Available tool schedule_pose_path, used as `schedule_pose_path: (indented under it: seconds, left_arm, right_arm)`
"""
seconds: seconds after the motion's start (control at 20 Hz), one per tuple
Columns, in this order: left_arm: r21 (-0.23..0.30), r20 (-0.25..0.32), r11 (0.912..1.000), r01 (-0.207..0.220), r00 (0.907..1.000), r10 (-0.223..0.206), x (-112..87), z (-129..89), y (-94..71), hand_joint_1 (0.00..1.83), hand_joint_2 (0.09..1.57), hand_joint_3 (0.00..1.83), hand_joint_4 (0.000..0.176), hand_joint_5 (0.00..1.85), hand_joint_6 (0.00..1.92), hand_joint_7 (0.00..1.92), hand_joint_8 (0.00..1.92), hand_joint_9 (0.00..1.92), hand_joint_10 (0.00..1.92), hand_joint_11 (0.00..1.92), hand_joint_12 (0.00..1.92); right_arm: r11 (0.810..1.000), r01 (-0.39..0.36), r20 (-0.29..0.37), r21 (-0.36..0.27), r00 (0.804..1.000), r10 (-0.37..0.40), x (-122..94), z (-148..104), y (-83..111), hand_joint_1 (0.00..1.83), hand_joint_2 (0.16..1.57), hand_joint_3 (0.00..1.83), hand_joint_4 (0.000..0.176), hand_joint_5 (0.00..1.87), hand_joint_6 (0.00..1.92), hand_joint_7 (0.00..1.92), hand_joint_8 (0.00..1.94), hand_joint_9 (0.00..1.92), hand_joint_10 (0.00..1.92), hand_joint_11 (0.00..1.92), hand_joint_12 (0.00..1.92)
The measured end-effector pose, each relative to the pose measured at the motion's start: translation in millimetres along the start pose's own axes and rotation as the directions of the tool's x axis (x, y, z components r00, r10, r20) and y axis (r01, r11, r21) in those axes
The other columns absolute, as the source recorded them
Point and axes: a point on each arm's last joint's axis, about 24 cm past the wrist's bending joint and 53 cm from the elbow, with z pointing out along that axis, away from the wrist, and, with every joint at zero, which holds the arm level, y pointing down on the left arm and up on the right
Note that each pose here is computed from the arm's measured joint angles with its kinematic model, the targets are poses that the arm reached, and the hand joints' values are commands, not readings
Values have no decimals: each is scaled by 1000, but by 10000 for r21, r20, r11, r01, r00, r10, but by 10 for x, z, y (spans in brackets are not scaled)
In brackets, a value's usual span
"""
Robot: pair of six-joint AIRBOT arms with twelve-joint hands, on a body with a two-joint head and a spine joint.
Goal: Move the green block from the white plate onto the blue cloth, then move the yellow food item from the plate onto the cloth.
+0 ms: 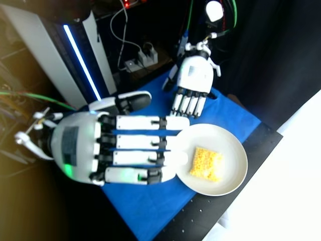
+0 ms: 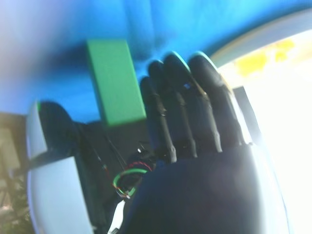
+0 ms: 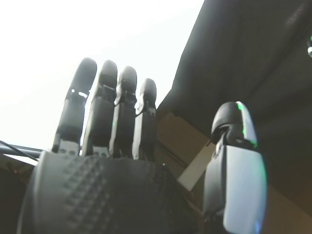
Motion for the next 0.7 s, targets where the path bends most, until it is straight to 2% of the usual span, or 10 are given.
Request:
schedule_pose_path:
  seconds: [0.1, 0.15, 0.2, 0.25, 0.35, 0.4, 0.45, 0.5, 0.55, 0.7]
  left_arm:
    - [70, 288, 9999, -115, 9995, 113, -145, -51, -36, 646, 694, 0, 29, 441, 0, 480, 244, 446, 632, 269, 1220]
    - [74, 516, 9999, -147, 9986, 143, -251, -93, -43, 641, 719, 1, 73, 409, 3, 498, 175, 465, 610, 257, 1281]
    - [87, 776, 9997, -218, 9968, 211, -374, -147, -53, 669, 748, 2, 53, 387, 0, 517, 102, 464, 644, 237, 1371]
    - [76, 1081, 9994, -352, 9936, 342, -494, -213, -75, 595, 811, 2, 49, 340, 0, 535, 69, 486, 695, 273, 1389]
    - [86, 1619, 9983, -578, 9852, 556, -665, -315, -123, 578, 899, 4, 70, 273, 1, 500, 28, 330, 938, 160, 1555]
    - [90, 1929, 9976, -680, 9791, 650, -751, -369, -147, 585, 839, 0, 55, 261, 0, 490, 19, 319, 985, 218, 1568]
    - [51, 2331, 9970, -770, 9697, 737, -859, -444, -154, 616, 783, 0, 29, 271, 3, 467, 8, 272, 961, 221, 1642]
    - [-43, 2586, 9967, -809, 9627, 793, -933, -488, -134, 636, 769, 0, 23, 236, 0, 435, 1, 231, 943, 167, 1697]
    - [-318, 2937, 9957, -866, 9514, 921, -1025, -526, -79, 634, 765, 0, 41, 192, 0, 426, 0, 215, 934, 137, 1664]
    - [-1061, 3323, 9898, -946, 9348, 1250, -1138, -584, 78, 705, 684, 0, 69, 132, 0, 320, 0, 313, 309, 3, 1272]
  right_arm:
    - [10000, -3, 11, -4, 10000, 3, -4, 0, 1, 535, 909, 0, 96, 542, 1, 601, 0, 541, 1, 190, 1104]
    - [10000, 14, -18, -14, 10000, -14, 2, 0, 2, 549, 918, 4, 99, 551, 5, 608, 3, 547, 3, 198, 1100]
    - [10000, 13, -8, -6, 10000, -13, -1, 0, 0, 561, 925, 6, 98, 554, 6, 609, 3, 543, 2, 191, 1096]
    - [10000, 54, 3, -11, 10000, -54, -14, 2, -3, 555, 942, 11, 89, 543, 1, 595, 0, 534, 0, 171, 1086]
    - [9998, 173, -36, 79, 9998, -172, -35, 7, -37, 562, 924, 0, 50, 543, 1, 633, 13, 579, 17, 186, 1100]
    - [9994, 295, -142, 188, 9995, -292, -36, 10, -74, 531, 924, 0, 66, 525, 0, 608, 2, 560, 8, 181, 1098]
    - [9980, 487, -320, 392, 9984, -474, -30, 15, -143, 508, 895, 0, 106, 528, 1, 595, 0, 555, 3, 218, 1071]
    - [9969, 550, -399, 554, 9978, -528, -15, 26, -201, 512, 883, 0, 105, 527, 0, 576, 0, 537, 0, 215, 1055]
    - [9943, 668, -542, 828, 9966, -624, 16, 52, -306, 540, 891, 0, 99, 499, 0, 550, 0, 501, 0, 195, 1004]
    - [9877, 1126, -1089, 1084, 9889, -1007, 139, 177, -435, 613, 850, 0, 93, 417, 0, 402, 0, 418, 0, 91, 1078]
